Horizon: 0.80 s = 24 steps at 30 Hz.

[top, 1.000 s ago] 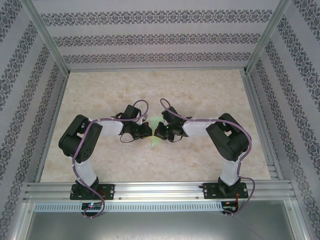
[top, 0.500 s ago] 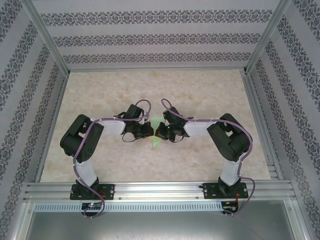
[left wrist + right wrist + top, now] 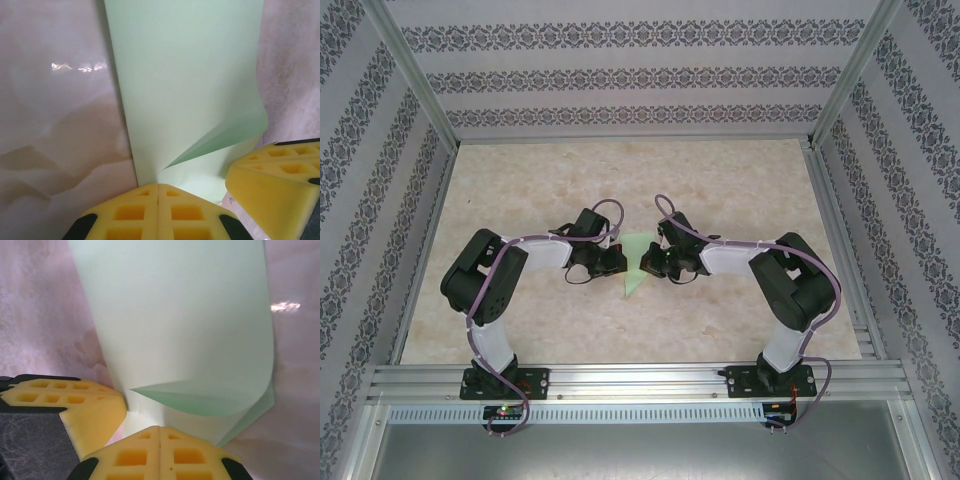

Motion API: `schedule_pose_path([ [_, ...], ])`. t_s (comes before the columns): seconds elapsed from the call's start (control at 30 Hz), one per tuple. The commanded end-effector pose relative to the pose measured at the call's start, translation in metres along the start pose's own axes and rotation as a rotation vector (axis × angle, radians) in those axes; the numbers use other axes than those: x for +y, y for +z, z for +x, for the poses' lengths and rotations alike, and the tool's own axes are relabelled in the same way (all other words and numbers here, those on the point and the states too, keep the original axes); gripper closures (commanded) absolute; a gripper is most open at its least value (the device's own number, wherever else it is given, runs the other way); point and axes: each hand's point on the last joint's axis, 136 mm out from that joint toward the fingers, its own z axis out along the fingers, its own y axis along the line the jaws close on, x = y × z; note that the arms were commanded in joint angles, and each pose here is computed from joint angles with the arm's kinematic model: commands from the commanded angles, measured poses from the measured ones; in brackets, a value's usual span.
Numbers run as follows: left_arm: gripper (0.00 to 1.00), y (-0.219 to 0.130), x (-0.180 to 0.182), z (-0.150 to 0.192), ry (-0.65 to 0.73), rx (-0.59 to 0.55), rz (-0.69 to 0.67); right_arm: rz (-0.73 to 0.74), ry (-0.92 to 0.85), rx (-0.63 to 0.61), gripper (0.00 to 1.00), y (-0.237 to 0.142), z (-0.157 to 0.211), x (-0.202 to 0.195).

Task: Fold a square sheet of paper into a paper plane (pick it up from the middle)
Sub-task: Third fold the triangle at the center of the table.

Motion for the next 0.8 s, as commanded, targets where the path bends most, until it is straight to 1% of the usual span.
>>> schedule_pose_path([
  [0.0,0.96,0.006,0.028,0.01,-0.012,0.03,-0.133,0.013,-0.009,0.006,0.96,0.005,0.0,-0.01],
  [0.2,0.96,0.004,0.042,0.013,-0.004,0.033,-0.225,0.089,0.037,0.015,0.96,0.009,0.001,-0.035],
  [0.43,0.97,0.005,0.051,0.016,0.005,0.046,-0.278,0.024,-0.003,-0.054,0.97,-0.009,-0.016,-0.012],
  [0.63,0.97,0.005,0.056,0.017,0.01,0.052,-0.31,0.074,0.059,-0.035,0.97,0.001,-0.02,-0.043],
  [0.77,0.97,0.007,0.061,0.02,0.01,0.062,-0.326,0.091,0.078,-0.057,0.97,-0.002,-0.028,-0.056],
])
